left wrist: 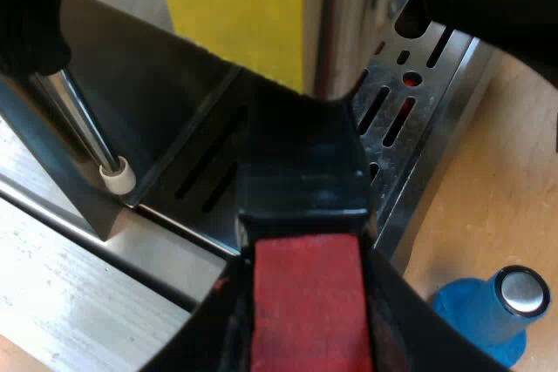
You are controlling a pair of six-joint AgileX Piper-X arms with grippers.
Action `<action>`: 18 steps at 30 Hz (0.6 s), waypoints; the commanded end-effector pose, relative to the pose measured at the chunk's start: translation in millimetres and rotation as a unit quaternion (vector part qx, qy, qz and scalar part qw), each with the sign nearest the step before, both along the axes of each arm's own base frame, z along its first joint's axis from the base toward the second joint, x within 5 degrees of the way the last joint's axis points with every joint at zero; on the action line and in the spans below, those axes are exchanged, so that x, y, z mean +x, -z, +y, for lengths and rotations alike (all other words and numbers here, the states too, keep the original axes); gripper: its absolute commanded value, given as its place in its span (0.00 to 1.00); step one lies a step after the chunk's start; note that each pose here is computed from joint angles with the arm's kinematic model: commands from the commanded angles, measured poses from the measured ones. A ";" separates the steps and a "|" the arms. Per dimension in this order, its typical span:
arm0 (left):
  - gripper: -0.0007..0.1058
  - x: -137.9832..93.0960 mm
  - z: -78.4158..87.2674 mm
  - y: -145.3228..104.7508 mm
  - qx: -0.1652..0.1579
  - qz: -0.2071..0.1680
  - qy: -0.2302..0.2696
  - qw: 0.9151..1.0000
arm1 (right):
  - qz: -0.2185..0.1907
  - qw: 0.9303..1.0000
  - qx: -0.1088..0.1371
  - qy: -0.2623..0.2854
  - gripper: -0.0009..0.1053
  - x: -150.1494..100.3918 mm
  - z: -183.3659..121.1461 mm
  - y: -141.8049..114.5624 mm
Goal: Put the handle in the coffee machine
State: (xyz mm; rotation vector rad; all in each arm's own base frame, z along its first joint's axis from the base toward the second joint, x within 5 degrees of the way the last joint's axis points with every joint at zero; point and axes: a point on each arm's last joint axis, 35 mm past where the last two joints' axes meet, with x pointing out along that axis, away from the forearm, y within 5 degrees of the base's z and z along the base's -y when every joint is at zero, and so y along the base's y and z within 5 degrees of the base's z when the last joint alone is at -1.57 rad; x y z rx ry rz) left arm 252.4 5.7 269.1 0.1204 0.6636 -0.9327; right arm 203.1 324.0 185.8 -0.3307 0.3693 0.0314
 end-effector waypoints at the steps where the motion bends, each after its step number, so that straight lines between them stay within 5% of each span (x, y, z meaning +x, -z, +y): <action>1: 0.01 -0.5 -2.9 -14.8 -0.041 -0.033 0.029 0.998 | -0.009 0.999 0.034 -0.012 0.36 2.6 -2.2 2.4; 6: 0.01 -0.5 -2.9 -14.8 -0.041 -0.033 0.029 0.998 | -0.031 0.987 -0.005 -0.157 0.36 2.2 -5.0 10.1; 10: 0.01 -0.5 -2.9 -14.8 -0.041 -0.033 0.029 0.998 | -0.069 0.980 -0.025 -0.184 0.36 3.1 -4.1 3.9; 18: 0.01 -2.4 -3.3 -13.8 -0.047 -0.023 0.031 0.998 | -0.096 0.977 0.009 -0.189 0.36 14.8 -6.0 -0.8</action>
